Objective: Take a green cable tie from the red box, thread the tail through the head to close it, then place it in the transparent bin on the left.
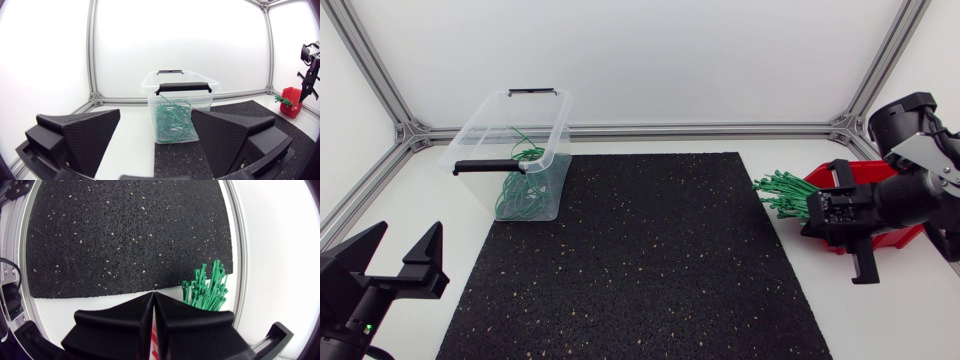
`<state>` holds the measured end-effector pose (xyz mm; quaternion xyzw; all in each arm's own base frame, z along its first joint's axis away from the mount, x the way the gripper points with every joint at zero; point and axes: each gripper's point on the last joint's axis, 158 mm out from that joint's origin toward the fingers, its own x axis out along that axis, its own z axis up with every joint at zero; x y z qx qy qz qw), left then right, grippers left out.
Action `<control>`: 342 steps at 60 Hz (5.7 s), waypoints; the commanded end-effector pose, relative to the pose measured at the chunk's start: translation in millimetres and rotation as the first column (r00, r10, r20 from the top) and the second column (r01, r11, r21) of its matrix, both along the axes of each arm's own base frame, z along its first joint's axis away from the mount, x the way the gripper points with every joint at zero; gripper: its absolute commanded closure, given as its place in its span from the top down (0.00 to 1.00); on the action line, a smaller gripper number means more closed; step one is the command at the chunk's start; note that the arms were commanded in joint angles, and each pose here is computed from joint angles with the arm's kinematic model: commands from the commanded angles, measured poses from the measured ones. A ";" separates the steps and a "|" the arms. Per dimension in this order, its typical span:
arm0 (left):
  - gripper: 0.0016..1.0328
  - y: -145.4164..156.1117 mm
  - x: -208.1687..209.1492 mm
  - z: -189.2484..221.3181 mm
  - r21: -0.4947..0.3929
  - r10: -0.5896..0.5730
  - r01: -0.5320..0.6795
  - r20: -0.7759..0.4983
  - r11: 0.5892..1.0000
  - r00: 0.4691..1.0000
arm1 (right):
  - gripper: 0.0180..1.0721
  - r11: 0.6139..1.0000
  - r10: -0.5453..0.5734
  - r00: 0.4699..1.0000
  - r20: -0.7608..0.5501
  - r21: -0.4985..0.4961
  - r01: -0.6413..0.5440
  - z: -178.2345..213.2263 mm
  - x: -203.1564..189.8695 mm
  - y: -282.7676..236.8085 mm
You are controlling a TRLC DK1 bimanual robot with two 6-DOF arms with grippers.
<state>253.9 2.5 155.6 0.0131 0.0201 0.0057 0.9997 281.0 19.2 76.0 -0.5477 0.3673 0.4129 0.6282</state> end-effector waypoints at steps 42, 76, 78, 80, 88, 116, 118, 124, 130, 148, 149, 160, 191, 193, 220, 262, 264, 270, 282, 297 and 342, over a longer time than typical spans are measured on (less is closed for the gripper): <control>0.96 -2.3 0.8 -21.7 0.002 -0.011 0.011 -0.046 1.000 0.999 | 0.05 0.645 -0.479 0.868 0.132 0.724 0.246 206.0 103.6 -55.9; 0.96 -2.7 0.8 -22.0 0.004 -0.012 0.013 -0.048 1.000 0.999 | 0.05 0.704 -0.407 0.825 0.393 0.710 0.009 299.4 47.5 8.5; 0.96 -2.7 0.8 -22.4 0.002 -0.012 0.012 -0.049 1.000 0.999 | 0.05 0.695 -0.409 0.826 0.388 0.719 0.006 303.4 44.9 14.1; 0.96 -2.3 0.8 -22.0 0.002 -0.011 0.011 -0.048 1.000 0.999 | 0.05 0.686 -0.407 0.832 0.377 0.727 0.006 305.3 41.3 20.9; 0.96 -2.7 0.7 -22.1 0.004 -0.012 0.013 -0.049 1.000 0.999 | 0.05 0.639 -0.412 0.853 0.320 0.769 0.020 311.6 30.2 49.2; 0.96 -3.1 0.7 -22.4 0.002 -0.014 0.014 -0.051 1.000 0.999 | 0.05 0.479 -0.343 0.936 0.073 0.871 0.108 306.8 5.0 186.7; 0.96 -3.1 0.7 -22.4 0.002 -0.014 0.014 -0.051 1.000 0.999 | 0.05 0.464 -0.338 0.940 0.049 0.877 0.121 305.4 6.1 193.7; 0.96 -3.5 0.7 -22.4 0.002 -0.015 0.015 -0.051 1.000 0.999 | 0.05 0.422 -0.319 0.947 -0.037 0.889 0.177 296.1 9.3 217.6; 0.96 -3.9 0.6 -22.8 0.002 -0.017 0.017 -0.052 1.000 0.998 | 0.05 0.385 -0.302 0.944 -0.131 0.890 0.246 284.2 11.6 239.5; 0.96 -5.5 0.5 -23.6 0.002 -0.025 0.025 -0.055 1.000 0.998 | 0.05 0.208 -0.288 0.840 -0.461 0.826 0.524 249.4 36.5 281.3; 0.96 -5.8 0.5 -23.6 0.002 -0.026 0.026 -0.055 1.000 0.998 | 0.05 0.207 -0.287 0.838 -0.465 0.824 0.528 247.9 37.6 282.8; 0.96 -6.0 0.5 -24.4 0.001 -0.028 0.028 -0.059 1.000 0.998 | 0.05 0.183 -0.254 0.773 -0.582 0.755 0.629 220.8 46.2 301.5; 0.96 -6.3 0.5 -24.4 0.001 -0.029 0.029 -0.059 1.000 0.998 | 0.05 0.168 -0.218 0.592 -0.776 0.568 0.806 138.5 69.2 316.3; 0.96 -6.3 0.5 -24.4 0.001 -0.029 0.029 -0.059 1.000 0.998 | 0.05 0.167 -0.225 0.587 -0.778 0.562 0.810 132.6 70.9 315.0; 0.96 -6.3 0.5 -24.4 0.001 -0.029 0.029 -0.059 1.000 0.998 | 0.24 0.097 -0.347 0.543 -0.765 0.546 0.832 87.1 97.9 250.6; 0.96 -6.3 0.5 -24.4 0.001 -0.029 0.029 -0.059 1.000 0.998 | 0.53 0.391 -0.520 0.752 -0.406 0.669 0.632 89.1 79.0 213.4; 0.96 -6.3 0.5 -24.4 0.001 -0.029 0.029 -0.059 1.000 0.998 | 0.53 0.449 -0.490 0.789 -0.372 0.668 0.594 89.8 72.7 219.6; 0.96 -6.3 0.5 -24.4 0.001 -0.029 0.029 -0.059 1.000 0.998 | 0.53 0.625 -0.397 0.880 -0.260 0.625 0.467 84.5 56.1 233.4; 0.96 -6.7 0.4 -24.4 0.001 -0.031 0.031 -0.059 1.000 0.998 | 0.84 0.831 -0.268 0.955 -0.130 0.470 0.298 58.1 39.3 239.5; 0.96 -5.9 0.5 -24.4 0.001 -0.028 0.028 -0.059 1.000 0.998 | 0.90 0.940 0.001 0.993 -0.119 0.339 0.039 39.2 -3.5 262.6; 0.96 -5.6 0.5 -24.4 0.001 -0.026 0.026 -0.059 1.000 0.998 | 0.70 0.898 0.428 0.848 -0.314 0.042 -0.438 -63.5 -82.9 288.2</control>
